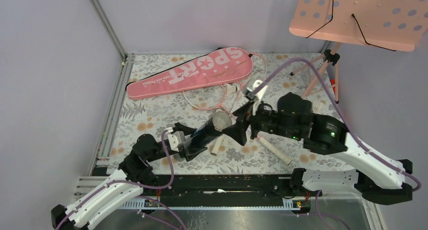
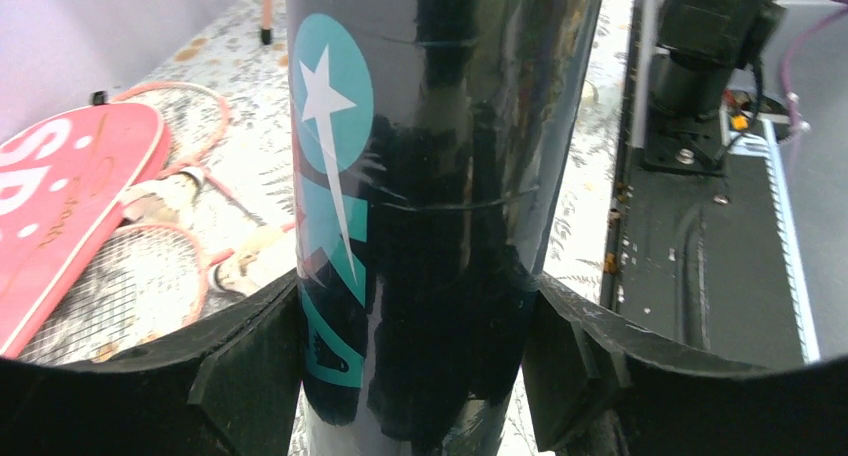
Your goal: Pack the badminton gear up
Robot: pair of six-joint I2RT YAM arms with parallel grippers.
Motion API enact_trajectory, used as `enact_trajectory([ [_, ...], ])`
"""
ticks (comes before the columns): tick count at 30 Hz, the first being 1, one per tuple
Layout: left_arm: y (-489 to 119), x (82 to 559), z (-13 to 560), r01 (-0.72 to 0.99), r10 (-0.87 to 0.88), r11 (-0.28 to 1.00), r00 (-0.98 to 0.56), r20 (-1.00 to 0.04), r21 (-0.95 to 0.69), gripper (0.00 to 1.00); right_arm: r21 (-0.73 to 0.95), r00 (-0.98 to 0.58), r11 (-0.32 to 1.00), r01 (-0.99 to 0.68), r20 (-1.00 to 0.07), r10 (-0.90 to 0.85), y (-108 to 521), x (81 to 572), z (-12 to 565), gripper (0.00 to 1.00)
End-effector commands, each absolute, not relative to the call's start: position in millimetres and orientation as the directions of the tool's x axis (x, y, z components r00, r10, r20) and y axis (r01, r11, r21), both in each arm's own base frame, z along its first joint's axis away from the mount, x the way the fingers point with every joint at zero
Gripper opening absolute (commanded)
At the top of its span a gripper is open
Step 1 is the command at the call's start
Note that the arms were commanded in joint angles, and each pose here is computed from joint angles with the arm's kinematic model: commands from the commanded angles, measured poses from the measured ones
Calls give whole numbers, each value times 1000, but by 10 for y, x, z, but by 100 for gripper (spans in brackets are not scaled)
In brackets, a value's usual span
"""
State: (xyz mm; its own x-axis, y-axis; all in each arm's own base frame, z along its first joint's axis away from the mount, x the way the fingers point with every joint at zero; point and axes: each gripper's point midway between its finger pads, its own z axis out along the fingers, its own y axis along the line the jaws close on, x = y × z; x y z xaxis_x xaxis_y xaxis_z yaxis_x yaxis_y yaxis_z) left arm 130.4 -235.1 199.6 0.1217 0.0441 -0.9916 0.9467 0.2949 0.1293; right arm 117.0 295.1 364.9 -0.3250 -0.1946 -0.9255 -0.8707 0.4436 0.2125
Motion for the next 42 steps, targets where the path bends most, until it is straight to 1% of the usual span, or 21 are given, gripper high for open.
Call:
enact_trajectory([
  [1,-2248,1508,2428,886,-62,440,191,-980,145,35,111,-190,573,-812,-979,-80,2459,1358,4190,90],
  [2,-2230,1539,2441,877,-65,460,189,-980,139,35,102,-174,609,-787,-983,-61,2366,1409,4234,97],
  [3,-2213,1577,2451,867,-66,481,182,-981,128,35,93,-157,644,-760,-987,-42,2285,1468,4262,99],
  [6,-2104,1784,2489,801,-65,592,157,-986,88,35,83,-108,744,-663,-994,15,2051,1647,4277,100],
  [9,-1942,2030,2506,696,-62,717,118,-991,38,35,67,-93,830,-553,-996,19,1856,1838,4151,100],
  [12,-1744,2246,2515,566,-66,824,82,-994,-8,34,54,-149,875,-481,-989,-21,1803,2067,3841,100],
  [15,-1639,2312,2543,506,-82,862,91,-993,-25,32,64,-256,881,-469,-964,-66,1892,2312,3449,100],
  [18,-1564,2314,2595,479,-110,877,120,-987,-39,33,112,-406,842,-527,-904,-133,2167,2555,2960,100],
  [21,-1476,2298,2640,450,-154,889,124,-980,-82,33,138,-453,732,-667,-855,-252,2566,2691,2576,100],
  [23,-1422,2293,2658,431,-165,898,130,-978,-94,34,164,-479,668,-726,-818,-320,2793,2780,2345,100],
  [25,-1376,2298,2662,412,-173,905,137,-975,-103,35,213,-527,640,-739,-775,-351,2954,2896,2145,98],
  [28,-1348,2320,2636,393,-165,914,139,-976,-99,36,319,-613,601,-733,-694,-379,3180,2989,1850,93],
  [31,-1352,2348,2615,383,-151,919,128,-980,-91,36,388,-664,579,-717,-631,-401,3354,3046,1620,90],
  [34,-1382,2365,2601,387,-140,918,118,-983,-84,36,417,-696,581,-699,-586,-416,3439,3099,1395,86],
  [40,-1418,2377,2578,396,-124,915,97,-988,-75,36,390,-712,617,-683,-545,-443,3403,3167,1124,79],
  [42,-1429,2373,2577,401,-125,913,96,-988,-76,36,381,-713,624,-682,-538,-450,3377,3170,1076,78],
])
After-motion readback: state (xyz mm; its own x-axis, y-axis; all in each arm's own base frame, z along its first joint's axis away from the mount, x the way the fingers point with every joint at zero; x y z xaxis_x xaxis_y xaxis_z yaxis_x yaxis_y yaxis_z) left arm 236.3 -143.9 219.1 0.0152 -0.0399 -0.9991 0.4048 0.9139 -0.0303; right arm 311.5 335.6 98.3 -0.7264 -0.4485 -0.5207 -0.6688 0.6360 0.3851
